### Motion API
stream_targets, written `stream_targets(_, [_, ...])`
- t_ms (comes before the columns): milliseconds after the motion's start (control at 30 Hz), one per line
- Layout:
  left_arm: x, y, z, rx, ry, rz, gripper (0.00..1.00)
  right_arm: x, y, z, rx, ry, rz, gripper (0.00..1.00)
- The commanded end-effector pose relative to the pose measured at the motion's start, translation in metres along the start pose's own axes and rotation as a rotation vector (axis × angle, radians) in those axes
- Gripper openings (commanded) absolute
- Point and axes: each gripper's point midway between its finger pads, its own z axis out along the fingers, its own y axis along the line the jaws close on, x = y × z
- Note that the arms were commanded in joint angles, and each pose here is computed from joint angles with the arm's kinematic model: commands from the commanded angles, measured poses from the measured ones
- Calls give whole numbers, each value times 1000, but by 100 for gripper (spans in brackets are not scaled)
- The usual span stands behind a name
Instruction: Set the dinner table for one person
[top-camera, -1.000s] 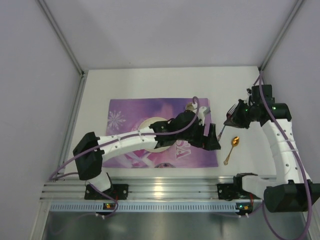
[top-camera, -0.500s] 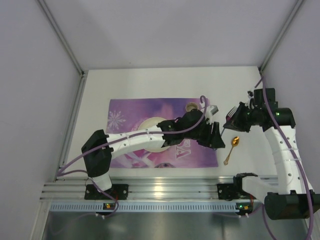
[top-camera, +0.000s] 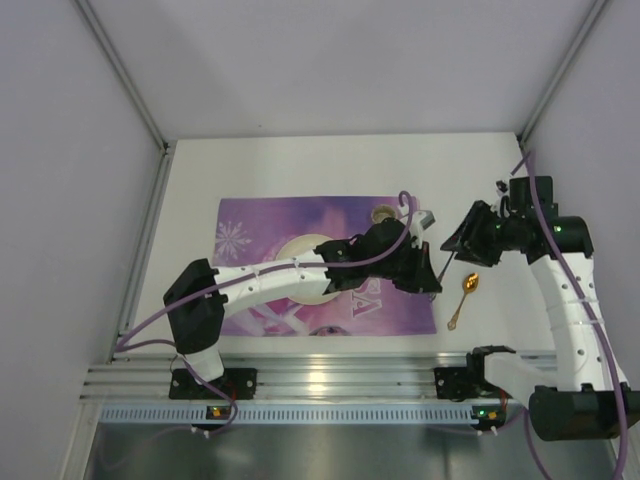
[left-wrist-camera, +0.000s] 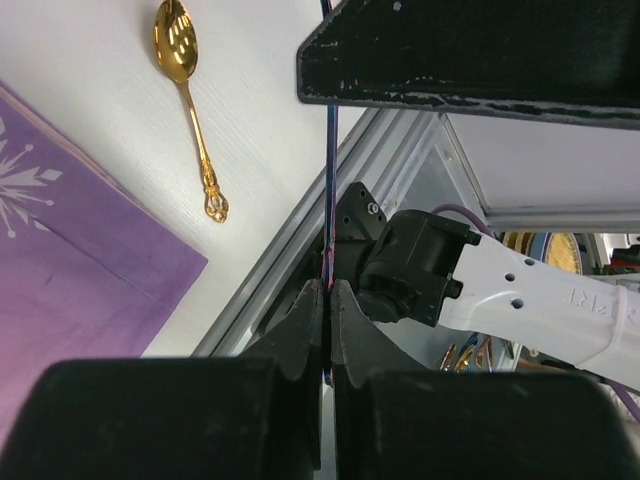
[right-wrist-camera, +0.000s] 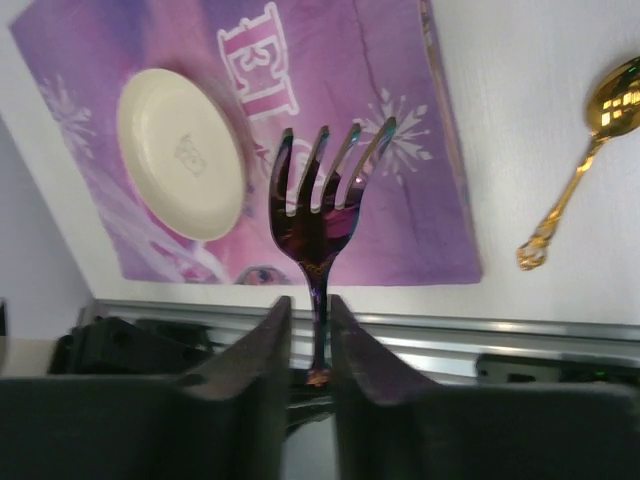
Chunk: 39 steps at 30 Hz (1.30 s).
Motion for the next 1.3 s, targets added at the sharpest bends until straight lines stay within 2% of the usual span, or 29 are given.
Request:
stream_targets(0, [-18, -26, -8, 74, -69, 39, 0, -11, 42, -33, -179, -88, -43, 52])
stream_targets(67, [-17, -21, -10, 53, -68, 41, 0, -16, 54, -45, -223, -129, -42, 67])
stream_targets(100, [-18, -19, -10, 36, -74, 49, 0, -20, 61, -56, -245, -162, -52, 79])
stream_targets(200, [-22, -6, -17, -12, -88, 56, 0, -26, 68, -75, -252, -197, -68, 88])
stream_targets(367, [-33, 32, -54, -92, -128, 7, 0, -27, 78, -106, -272, -250, -92, 90])
stream_targets(400, [-45, 50, -66, -115, -162, -22, 0, -28, 82, -113, -285, -265, -100, 90])
stream_targets(433, [-34, 72, -75, -138, -138, -58, 0, -27, 83, -115, -286, -264, -103, 90])
stream_targets(467, [-42, 71, -96, -114, -180, -73, 0, -27, 83, -116, -286, -262, -102, 90])
stream_targets(500, [-61, 93, -116, -126, -247, -123, 0, -26, 84, -116, -289, -254, -105, 90])
stream_targets(533, [-49, 117, -126, -146, -242, -170, 0, -25, 83, -116, -287, -255, -110, 90])
stream_targets(567, [-51, 105, -147, -57, -252, -190, 0, -24, 82, -116, -289, -257, -109, 90])
stream_targets(600, [-66, 128, -168, -52, -310, -232, 0, -22, 79, -111, -280, -242, -104, 90])
stream_targets(633, [-56, 143, -176, -45, -306, -266, 0, -21, 79, -110, -280, -238, -103, 90])
stream_targets(667, [-53, 138, -192, 5, -300, -267, 0, -20, 78, -109, -282, -239, -105, 90])
stream_targets(700, [-59, 157, -210, -19, -345, -296, 0, -18, 76, -105, -279, -227, -99, 90])
stream_targets(767, [-47, 166, -228, -12, -340, -314, 0, -17, 75, -102, -284, -221, -99, 90])
stream_targets(900, [-42, 212, -270, -93, -416, -418, 0, -13, 72, -95, -284, -197, -90, 89])
stream_targets(1067, [-16, 256, -286, -126, -386, -593, 0, -13, 72, -92, -286, -189, -90, 89])
stream_targets(1267, [11, 282, -290, -134, -328, -681, 0, -11, 71, -90, -284, -186, -94, 89])
